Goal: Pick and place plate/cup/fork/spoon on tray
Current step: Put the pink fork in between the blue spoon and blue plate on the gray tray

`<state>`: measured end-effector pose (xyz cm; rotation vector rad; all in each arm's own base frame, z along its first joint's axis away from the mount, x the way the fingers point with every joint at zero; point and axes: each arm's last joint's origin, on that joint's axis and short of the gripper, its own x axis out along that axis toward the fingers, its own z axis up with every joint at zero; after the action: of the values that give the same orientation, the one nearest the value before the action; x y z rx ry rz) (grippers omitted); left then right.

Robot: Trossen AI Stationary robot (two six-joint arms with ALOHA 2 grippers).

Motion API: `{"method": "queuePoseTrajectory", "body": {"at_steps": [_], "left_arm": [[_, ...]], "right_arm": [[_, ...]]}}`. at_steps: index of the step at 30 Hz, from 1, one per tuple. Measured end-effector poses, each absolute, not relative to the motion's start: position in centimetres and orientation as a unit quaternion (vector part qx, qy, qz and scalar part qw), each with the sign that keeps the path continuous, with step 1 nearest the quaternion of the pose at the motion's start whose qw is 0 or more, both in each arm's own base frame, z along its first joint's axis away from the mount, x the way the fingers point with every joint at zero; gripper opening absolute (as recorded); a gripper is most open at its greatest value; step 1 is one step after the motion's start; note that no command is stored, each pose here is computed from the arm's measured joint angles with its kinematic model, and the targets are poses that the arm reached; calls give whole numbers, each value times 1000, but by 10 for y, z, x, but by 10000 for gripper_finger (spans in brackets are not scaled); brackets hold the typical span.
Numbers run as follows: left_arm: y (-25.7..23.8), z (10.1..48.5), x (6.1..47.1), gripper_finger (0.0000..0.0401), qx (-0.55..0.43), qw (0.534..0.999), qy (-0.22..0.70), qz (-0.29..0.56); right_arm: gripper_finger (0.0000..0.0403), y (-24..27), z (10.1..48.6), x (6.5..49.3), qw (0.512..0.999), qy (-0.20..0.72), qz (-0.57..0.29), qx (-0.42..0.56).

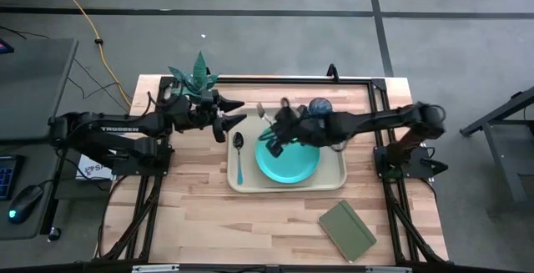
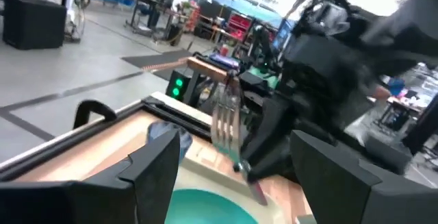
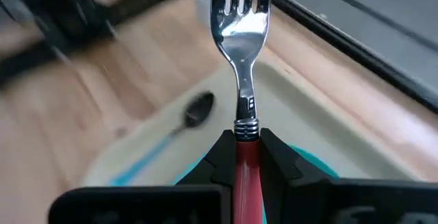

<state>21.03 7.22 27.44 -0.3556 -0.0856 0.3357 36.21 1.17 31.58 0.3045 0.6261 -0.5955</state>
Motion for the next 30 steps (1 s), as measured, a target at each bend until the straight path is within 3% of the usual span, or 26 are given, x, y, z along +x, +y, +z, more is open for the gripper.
{"method": "queuePoseTrajectory", "body": {"at_steps": [4,7,19,30], "left_arm": [[70,270,220,256,-175,970,-48,162],[70,265,230,256,-175,966,-59,179],[70,287,291,256,-157,955,-64,246],[69,295,314,247,-147,928,-64,336]], "right_arm": [[14,3,316,340,916,216,-273,198],[14,-1,317,333,921,203,-270,193],[14,-7,315,334,924,223,-306,58],[14,-4,314,334,926,239,-293,16]]}}
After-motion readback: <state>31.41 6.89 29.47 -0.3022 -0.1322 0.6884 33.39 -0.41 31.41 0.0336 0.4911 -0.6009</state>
